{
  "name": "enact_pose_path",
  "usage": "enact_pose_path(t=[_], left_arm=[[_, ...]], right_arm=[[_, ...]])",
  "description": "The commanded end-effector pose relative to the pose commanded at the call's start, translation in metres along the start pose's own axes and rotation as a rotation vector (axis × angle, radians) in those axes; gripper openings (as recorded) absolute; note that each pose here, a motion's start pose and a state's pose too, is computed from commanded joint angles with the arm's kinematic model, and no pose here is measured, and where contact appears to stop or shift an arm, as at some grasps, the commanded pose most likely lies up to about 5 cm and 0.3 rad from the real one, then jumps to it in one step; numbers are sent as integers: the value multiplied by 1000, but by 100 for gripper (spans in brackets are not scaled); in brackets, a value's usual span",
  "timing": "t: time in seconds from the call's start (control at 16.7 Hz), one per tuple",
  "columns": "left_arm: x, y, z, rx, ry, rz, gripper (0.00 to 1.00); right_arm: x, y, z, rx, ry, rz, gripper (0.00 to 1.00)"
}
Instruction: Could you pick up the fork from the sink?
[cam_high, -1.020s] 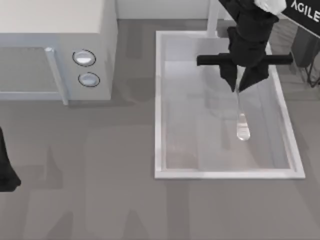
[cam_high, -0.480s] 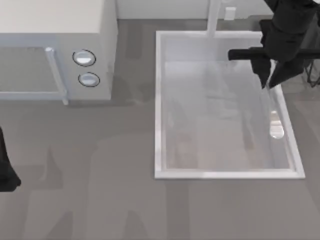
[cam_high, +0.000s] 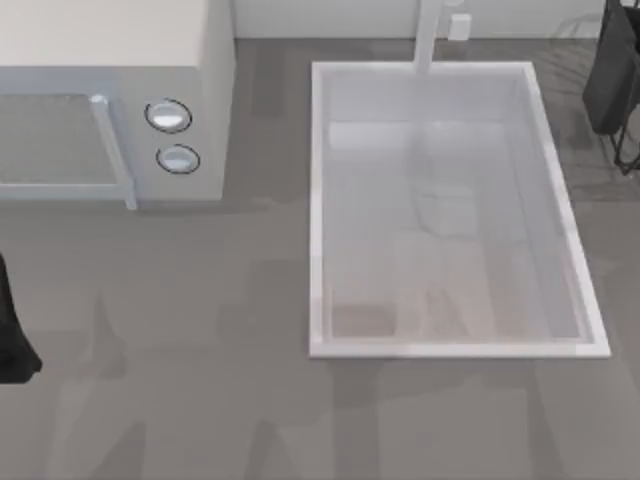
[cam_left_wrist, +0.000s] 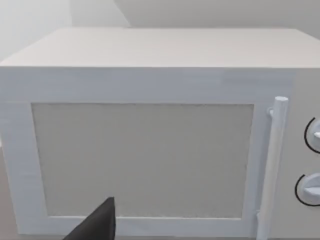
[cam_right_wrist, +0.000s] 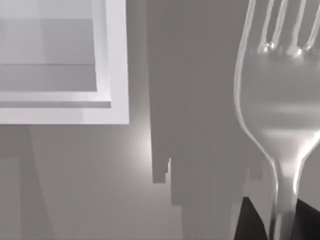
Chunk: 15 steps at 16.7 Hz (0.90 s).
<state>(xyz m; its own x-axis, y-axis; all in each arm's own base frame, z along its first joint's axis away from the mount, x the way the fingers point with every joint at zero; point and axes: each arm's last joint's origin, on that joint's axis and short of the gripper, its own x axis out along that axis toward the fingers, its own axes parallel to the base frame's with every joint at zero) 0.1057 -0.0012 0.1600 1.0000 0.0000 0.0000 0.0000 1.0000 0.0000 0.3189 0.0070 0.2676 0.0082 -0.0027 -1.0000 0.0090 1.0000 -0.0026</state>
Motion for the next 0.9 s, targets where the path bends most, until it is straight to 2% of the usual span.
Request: enact_pose_path(t=[0.18, 0.54, 0.9], left_arm=[[0, 0, 0, 0, 0, 0, 100], [0, 0, 0, 0, 0, 0, 100], [0, 0, 0, 0, 0, 0, 100]], right_arm=[[-2, -17, -21, 1, 8, 2, 0], [3, -17, -21, -1, 12, 2, 0], [66, -17, -16, 0, -6, 2, 0]])
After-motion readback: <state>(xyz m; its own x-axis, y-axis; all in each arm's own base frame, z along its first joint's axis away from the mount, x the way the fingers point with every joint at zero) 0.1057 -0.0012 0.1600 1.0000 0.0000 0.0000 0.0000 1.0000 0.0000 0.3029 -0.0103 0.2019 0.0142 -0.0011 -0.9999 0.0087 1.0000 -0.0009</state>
